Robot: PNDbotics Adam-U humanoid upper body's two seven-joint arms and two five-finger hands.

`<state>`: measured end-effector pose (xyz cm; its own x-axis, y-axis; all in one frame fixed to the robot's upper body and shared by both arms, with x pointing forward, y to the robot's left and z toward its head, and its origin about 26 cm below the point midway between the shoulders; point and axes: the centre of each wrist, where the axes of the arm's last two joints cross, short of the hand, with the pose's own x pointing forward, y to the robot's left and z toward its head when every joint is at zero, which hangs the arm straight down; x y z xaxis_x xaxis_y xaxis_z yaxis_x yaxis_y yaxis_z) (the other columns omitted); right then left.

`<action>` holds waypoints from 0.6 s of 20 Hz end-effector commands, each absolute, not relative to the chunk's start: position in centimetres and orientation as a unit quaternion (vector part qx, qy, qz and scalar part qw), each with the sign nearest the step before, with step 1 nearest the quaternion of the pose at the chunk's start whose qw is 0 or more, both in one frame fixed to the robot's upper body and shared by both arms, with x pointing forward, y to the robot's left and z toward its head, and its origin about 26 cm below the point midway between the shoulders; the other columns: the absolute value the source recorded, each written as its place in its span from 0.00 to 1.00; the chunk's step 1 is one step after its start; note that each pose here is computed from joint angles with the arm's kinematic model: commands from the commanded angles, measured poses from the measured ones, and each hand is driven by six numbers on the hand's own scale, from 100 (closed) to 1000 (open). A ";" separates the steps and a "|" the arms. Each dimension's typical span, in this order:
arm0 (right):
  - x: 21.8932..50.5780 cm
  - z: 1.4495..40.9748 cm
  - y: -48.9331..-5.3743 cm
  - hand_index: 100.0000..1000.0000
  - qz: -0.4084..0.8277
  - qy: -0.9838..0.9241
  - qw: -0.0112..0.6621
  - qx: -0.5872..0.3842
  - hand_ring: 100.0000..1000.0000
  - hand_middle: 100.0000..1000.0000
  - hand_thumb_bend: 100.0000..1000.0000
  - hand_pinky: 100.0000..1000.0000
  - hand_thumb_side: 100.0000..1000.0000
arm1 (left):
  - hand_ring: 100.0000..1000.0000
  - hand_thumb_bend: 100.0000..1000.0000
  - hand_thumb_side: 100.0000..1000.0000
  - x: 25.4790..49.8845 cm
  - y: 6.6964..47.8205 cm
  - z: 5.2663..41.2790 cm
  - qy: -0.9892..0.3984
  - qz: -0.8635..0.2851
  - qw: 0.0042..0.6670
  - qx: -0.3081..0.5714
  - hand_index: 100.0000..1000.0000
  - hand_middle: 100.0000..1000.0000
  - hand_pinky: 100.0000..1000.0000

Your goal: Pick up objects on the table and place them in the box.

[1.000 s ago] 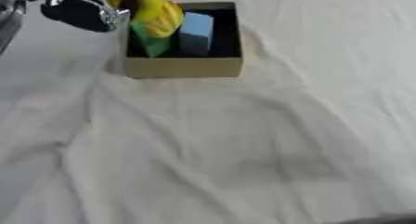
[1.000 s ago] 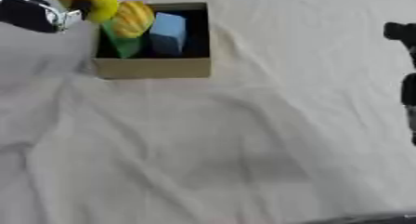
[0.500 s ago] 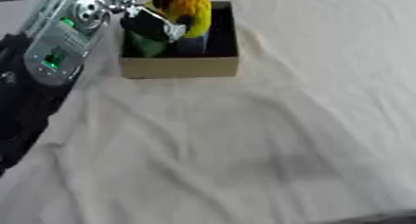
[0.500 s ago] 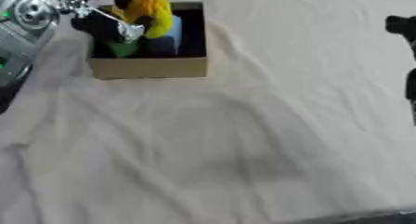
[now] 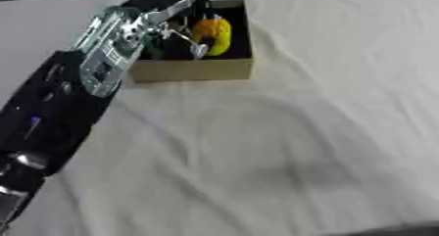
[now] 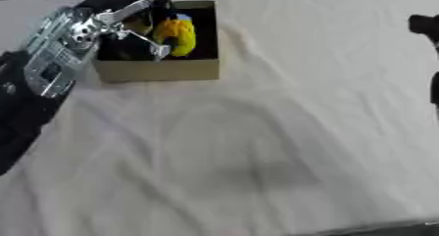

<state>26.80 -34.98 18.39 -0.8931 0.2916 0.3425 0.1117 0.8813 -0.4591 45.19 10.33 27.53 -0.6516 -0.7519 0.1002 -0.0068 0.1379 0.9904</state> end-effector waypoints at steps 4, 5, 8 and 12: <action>26.6 19.1 -35.1 0.86 0.230 -0.947 0.196 -0.106 0.87 0.73 0.00 0.96 0.60 | 0.71 0.23 0.24 45.6 10.5 28.3 -0.693 -0.584 0.295 0.303 0.88 0.63 0.70; 26.6 19.1 -35.1 0.86 0.230 -0.947 0.197 -0.106 0.87 0.73 0.00 0.96 0.60 | 0.71 0.23 0.24 45.5 10.7 28.6 -0.702 -0.576 0.291 0.302 0.88 0.63 0.70; 26.6 19.0 -35.1 0.86 0.230 -0.947 0.197 -0.108 0.87 0.73 0.00 0.96 0.60 | 0.73 0.23 0.33 44.8 11.2 29.7 -0.732 -0.542 0.284 0.299 0.90 0.67 0.72; 26.5 19.0 -35.2 0.86 0.229 -0.947 0.198 -0.109 0.87 0.73 0.00 0.96 0.60 | 0.73 0.22 0.36 43.6 11.7 31.4 -0.767 -0.502 0.274 0.291 0.91 0.68 0.71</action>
